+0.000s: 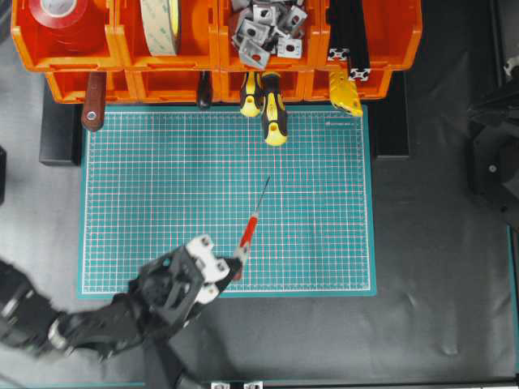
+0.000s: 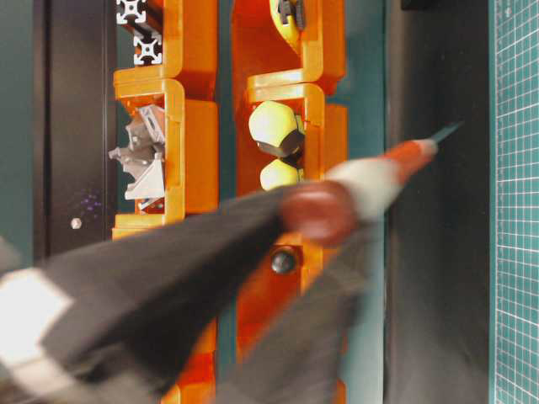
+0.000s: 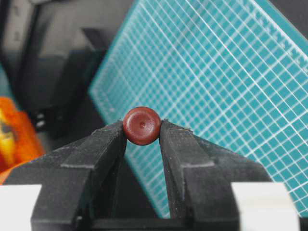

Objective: Pick red screwdriver from container rack with left arm.
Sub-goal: 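Lower the screwdriver onto the mat and open the left gripper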

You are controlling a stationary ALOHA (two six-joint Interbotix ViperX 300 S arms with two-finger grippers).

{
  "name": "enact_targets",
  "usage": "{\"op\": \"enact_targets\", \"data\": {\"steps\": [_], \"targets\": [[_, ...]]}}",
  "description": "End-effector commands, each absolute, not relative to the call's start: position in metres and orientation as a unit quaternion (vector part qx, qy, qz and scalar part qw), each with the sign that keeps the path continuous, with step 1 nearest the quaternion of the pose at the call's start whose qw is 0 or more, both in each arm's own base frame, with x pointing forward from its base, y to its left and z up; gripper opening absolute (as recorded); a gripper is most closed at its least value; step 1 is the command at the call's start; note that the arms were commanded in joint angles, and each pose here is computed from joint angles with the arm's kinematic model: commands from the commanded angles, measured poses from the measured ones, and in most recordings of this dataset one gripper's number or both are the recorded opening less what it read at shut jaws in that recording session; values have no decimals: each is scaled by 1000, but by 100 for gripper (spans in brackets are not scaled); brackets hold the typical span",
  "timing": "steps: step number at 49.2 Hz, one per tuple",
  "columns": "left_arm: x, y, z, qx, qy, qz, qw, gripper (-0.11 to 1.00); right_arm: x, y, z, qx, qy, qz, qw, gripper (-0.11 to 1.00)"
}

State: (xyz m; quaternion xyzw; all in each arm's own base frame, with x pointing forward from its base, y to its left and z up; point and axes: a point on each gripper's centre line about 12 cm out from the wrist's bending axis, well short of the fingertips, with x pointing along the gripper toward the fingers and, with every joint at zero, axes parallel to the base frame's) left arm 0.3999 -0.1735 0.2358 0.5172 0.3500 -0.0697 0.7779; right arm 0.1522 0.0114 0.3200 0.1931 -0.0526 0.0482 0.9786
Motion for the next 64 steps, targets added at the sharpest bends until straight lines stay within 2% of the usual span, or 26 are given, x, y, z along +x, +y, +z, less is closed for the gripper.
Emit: {"op": "enact_targets", "data": {"steps": [1,6,41,50,52,60,64], "targets": [[401,-161,230,508,346,-77,785,24,155,12,325,195,-46,47,979,0],[400,-152,219,506,352,-85,783,24,155,12,323,196,-38,46,979,0],[403,-138,210,498,361,-84,784,24,155,12,322,196,-32,45,979,0],[399,-134,205,476,368,-77,795,25,155,12,320,195,-26,44,979,0],[398,-134,205,467,368,-76,801,29,156,12,320,195,-25,43,979,0],[390,-133,199,429,368,-74,822,66,156,11,319,196,-17,40,980,0],[385,-132,197,412,367,-77,831,78,155,11,318,196,-16,39,980,0]]}}
